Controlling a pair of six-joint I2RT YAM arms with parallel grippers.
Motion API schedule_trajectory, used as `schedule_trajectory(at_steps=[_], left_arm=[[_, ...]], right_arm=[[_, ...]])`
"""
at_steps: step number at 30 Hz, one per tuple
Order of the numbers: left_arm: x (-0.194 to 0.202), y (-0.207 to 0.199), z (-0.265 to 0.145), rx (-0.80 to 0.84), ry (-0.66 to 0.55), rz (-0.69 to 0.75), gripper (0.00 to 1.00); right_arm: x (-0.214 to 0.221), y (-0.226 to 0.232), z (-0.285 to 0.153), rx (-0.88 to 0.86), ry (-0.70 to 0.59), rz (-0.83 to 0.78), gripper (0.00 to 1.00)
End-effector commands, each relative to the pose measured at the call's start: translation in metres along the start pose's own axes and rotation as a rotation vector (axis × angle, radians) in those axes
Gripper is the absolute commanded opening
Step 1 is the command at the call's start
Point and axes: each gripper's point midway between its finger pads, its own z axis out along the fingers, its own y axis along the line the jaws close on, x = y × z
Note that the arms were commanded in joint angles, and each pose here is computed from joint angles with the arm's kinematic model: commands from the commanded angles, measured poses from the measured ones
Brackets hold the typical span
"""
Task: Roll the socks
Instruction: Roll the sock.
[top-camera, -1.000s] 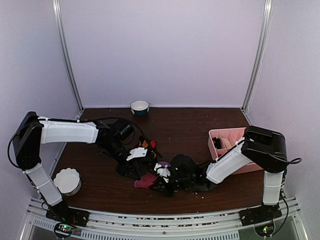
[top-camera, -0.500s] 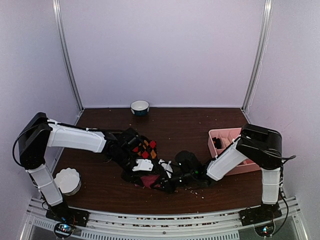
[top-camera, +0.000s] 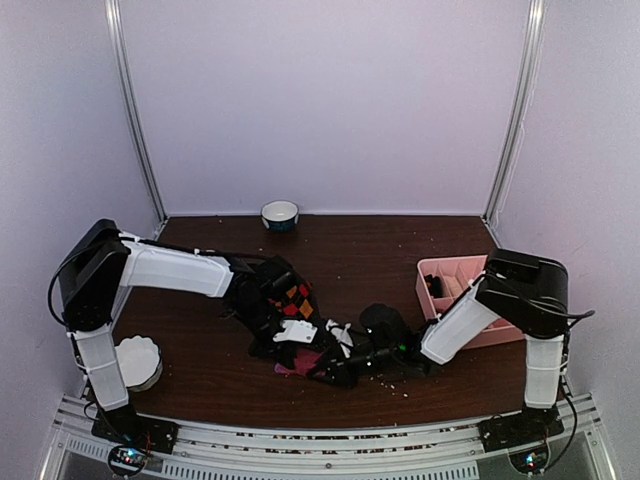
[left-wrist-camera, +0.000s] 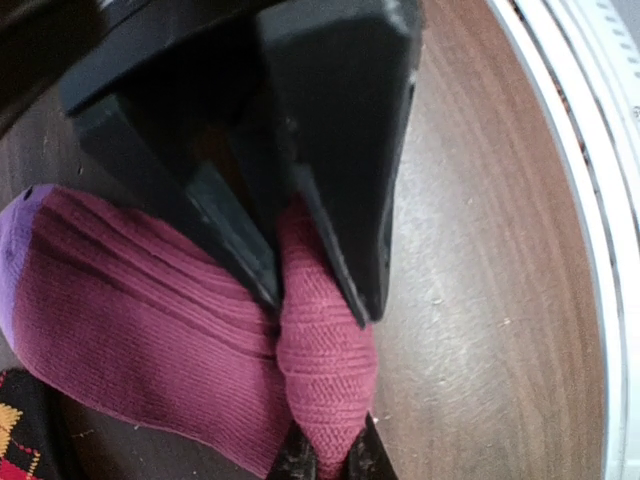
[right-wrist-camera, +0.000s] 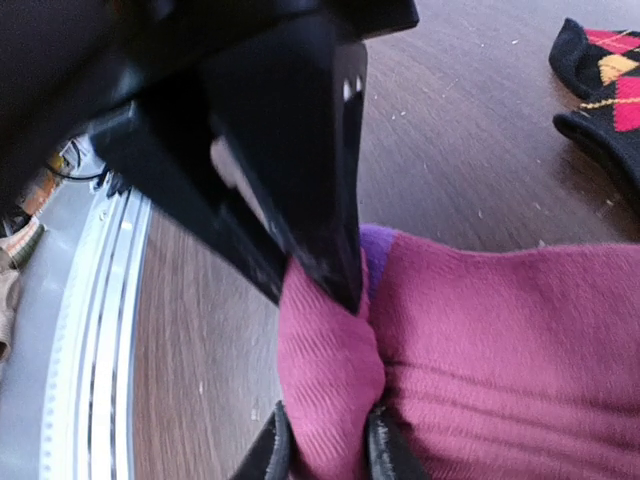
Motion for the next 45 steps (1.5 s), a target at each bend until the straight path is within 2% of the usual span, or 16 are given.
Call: schedule_trajectory(at_steps=[1, 6, 7, 8, 9, 13, 22, 24, 25, 26, 30, 35, 37, 38, 40, 45], left_arm=[[-0.006, -0.011, -0.005, 0.084, -0.016, -0.051, 0.0], [0.004, -0.028, -0.004, 0.166, 0.028, -0.152, 0.0], [0.006, -0.031, -0.005, 0.178, 0.035, -0.173, 0.0], [0.007, -0.035, -0.005, 0.194, 0.04, -0.189, 0.0], [0.009, -0.039, -0.006, 0.208, 0.045, -0.203, 0.0], [0.013, -0.045, -0.007, 0.219, 0.072, -0.241, 0.0], [0.013, -0.033, 0.002, 0.193, 0.097, -0.272, 0.0], [0.014, -0.031, 0.003, 0.181, 0.098, -0.273, 0.0], [0.014, -0.03, 0.003, 0.174, 0.098, -0.276, 0.0], [0.015, -0.029, 0.004, 0.167, 0.099, -0.279, 0.0], [0.012, -0.022, 0.005, 0.138, 0.086, -0.298, 0.0], [0.008, -0.018, 0.002, 0.12, 0.062, -0.304, 0.0], [0.009, -0.015, -0.002, 0.117, 0.049, -0.315, 0.0], [0.009, -0.014, -0.003, 0.116, 0.044, -0.32, 0.0], [0.011, -0.013, -0.005, 0.109, 0.043, -0.327, 0.0], [0.013, -0.013, -0.008, 0.098, 0.043, -0.324, 0.0]], right_arm=[[0.081, -0.026, -0.025, 0.142, 0.209, 0.092, 0.28], [0.044, -0.021, -0.05, 0.187, 0.045, -0.012, 0.43], [0.039, -0.022, -0.055, 0.207, 0.023, -0.034, 0.54], [0.034, -0.022, -0.059, 0.226, 0.006, -0.058, 0.94], [0.032, -0.024, -0.063, 0.246, 0.0, -0.076, 1.0], [0.018, -0.037, -0.07, 0.347, -0.019, -0.085, 1.0], [0.007, -0.074, -0.069, 0.533, -0.009, 0.053, 0.99], [0.0, -0.074, -0.08, 0.529, -0.088, 0.06, 0.85], [-0.001, -0.078, -0.087, 0.546, -0.112, 0.08, 0.89], [-0.001, -0.084, -0.091, 0.577, -0.114, 0.098, 0.99], [-0.001, -0.094, -0.101, 0.658, -0.094, 0.13, 1.0], [-0.004, -0.059, -0.087, 0.427, -0.094, 0.348, 1.0], [-0.008, -0.036, -0.089, 0.266, -0.204, 0.44, 0.99], [-0.004, -0.04, -0.092, 0.272, -0.235, 0.524, 0.99], [0.023, -0.053, -0.089, 0.356, -0.171, 0.659, 1.0], [0.014, -0.012, -0.085, 0.344, -0.253, 0.665, 1.0]])
